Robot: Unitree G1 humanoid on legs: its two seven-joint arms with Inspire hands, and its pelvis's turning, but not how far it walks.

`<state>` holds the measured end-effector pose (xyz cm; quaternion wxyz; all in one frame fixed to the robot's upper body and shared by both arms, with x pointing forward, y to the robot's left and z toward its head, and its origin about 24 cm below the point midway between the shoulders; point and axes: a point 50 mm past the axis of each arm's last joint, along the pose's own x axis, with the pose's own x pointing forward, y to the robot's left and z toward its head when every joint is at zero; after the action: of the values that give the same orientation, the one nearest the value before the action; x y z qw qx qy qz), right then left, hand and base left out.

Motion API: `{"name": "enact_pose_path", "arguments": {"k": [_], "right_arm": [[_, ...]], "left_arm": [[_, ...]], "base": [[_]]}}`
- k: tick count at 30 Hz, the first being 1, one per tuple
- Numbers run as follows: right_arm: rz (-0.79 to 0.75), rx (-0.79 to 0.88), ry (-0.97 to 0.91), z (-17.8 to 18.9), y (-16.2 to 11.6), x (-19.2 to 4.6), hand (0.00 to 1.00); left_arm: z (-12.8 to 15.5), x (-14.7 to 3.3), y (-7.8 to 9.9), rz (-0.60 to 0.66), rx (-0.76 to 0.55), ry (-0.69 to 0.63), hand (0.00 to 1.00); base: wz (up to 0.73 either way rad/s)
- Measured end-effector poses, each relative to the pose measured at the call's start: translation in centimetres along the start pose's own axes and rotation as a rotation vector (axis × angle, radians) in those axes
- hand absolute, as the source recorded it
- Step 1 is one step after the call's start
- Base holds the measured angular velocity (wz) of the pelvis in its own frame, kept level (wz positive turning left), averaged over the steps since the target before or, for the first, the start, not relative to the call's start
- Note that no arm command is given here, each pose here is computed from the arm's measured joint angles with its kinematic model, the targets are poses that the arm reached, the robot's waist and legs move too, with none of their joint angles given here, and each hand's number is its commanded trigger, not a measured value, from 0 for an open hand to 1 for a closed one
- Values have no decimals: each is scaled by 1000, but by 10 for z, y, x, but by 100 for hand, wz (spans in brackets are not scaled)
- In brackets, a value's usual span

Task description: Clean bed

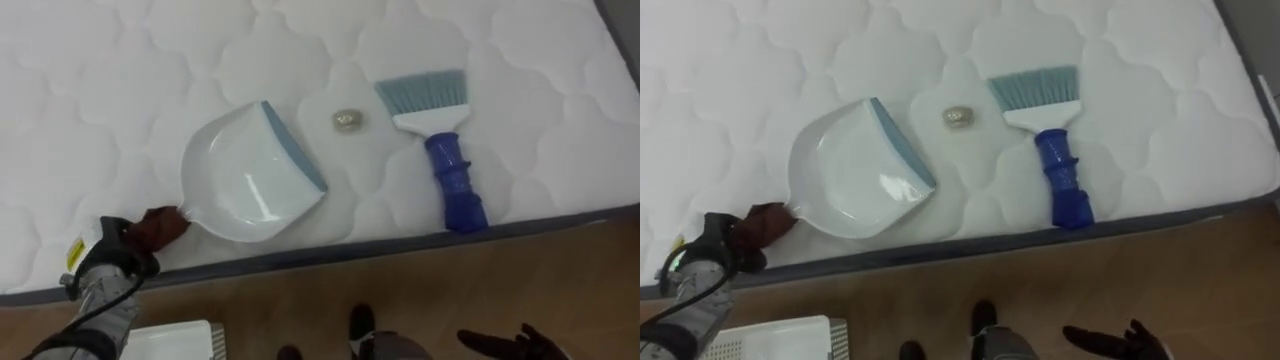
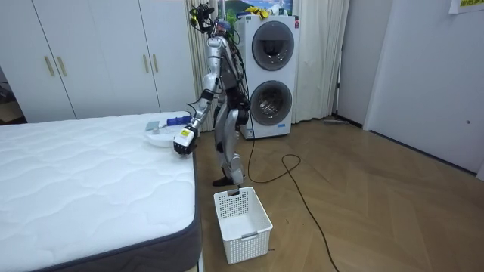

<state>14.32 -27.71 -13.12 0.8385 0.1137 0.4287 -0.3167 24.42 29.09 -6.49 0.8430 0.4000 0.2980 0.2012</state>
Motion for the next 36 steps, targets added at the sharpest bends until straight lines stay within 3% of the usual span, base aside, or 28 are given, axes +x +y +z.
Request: {"name": "enact_pose_path", "arguments": {"k": [4,14,26,36], "right_arm": [[-41,106,-65,19,2,1,0],[-93,150,-284,81,21,-6,0],[-282,55,-656,151,40,-36,0],[-354,-99,-887,172,61,-55,0]], "left_arm": [[1,1,6,58,35,-39,100],[-8,-5,7,148,114,-79,100],[-15,-8,3,114,138,-61,100],[-19,-8,-5,-31,182,-23,100]], "base": [[0],[-1],[-7],[0]]}}
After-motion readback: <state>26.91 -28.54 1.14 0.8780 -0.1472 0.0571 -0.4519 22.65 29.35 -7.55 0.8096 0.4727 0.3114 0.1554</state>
